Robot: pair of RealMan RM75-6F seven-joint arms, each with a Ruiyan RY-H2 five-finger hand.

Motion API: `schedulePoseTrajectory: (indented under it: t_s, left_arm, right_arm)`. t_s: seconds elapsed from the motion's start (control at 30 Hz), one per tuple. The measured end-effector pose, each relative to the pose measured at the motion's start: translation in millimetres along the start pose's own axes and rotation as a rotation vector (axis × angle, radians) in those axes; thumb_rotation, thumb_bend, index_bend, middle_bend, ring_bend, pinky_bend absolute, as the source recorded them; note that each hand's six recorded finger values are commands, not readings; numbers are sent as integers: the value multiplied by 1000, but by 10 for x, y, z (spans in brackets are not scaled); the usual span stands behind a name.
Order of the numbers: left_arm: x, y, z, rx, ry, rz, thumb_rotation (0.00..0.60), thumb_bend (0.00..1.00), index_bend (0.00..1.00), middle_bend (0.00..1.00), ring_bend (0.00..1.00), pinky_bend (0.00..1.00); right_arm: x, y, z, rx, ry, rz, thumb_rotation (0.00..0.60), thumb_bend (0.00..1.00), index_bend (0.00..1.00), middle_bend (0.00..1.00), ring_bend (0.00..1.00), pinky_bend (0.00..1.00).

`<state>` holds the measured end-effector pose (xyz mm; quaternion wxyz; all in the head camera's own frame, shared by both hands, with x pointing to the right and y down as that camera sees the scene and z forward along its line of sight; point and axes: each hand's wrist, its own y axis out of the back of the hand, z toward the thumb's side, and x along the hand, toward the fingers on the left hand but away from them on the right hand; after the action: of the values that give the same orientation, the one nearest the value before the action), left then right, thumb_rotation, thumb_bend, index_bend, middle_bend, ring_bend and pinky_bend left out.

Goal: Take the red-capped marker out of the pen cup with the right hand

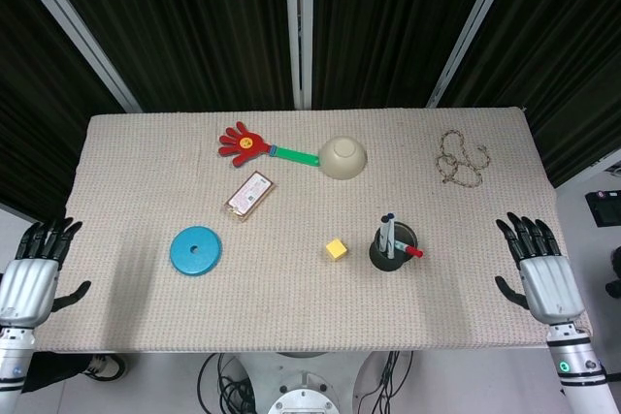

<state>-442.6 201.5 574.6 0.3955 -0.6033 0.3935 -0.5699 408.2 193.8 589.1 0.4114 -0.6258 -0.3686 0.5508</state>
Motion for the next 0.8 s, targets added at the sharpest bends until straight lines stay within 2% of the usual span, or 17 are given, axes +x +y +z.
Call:
schedulePoseTrajectory:
  t_s: [0.27, 0.37, 0.57, 0.8]
  left_arm:
    - [23, -38, -9, -9, 6, -16, 600, 186, 105, 65, 0, 29]
    - [40, -31, -21, -4, 8, -23, 600, 185, 108, 65, 0, 29]
    - [39, -28, -65, -7, 24, -30, 600, 185, 111, 65, 0, 29]
    - [26, -60, -102, -12, 33, -42, 600, 185, 111, 65, 0, 29]
  right_arm:
    - [-232, -91, 357, 23, 68, 4, 600, 176, 121, 0, 0, 0]
    - [-323, -177, 508, 27, 91, 22, 600, 178, 187, 0, 0, 0]
    - [-424, -312, 730, -13, 119, 68, 600, 192, 248, 0, 0, 0]
    - [-511, -387, 899, -16, 138, 52, 600, 236, 288, 0, 0, 0]
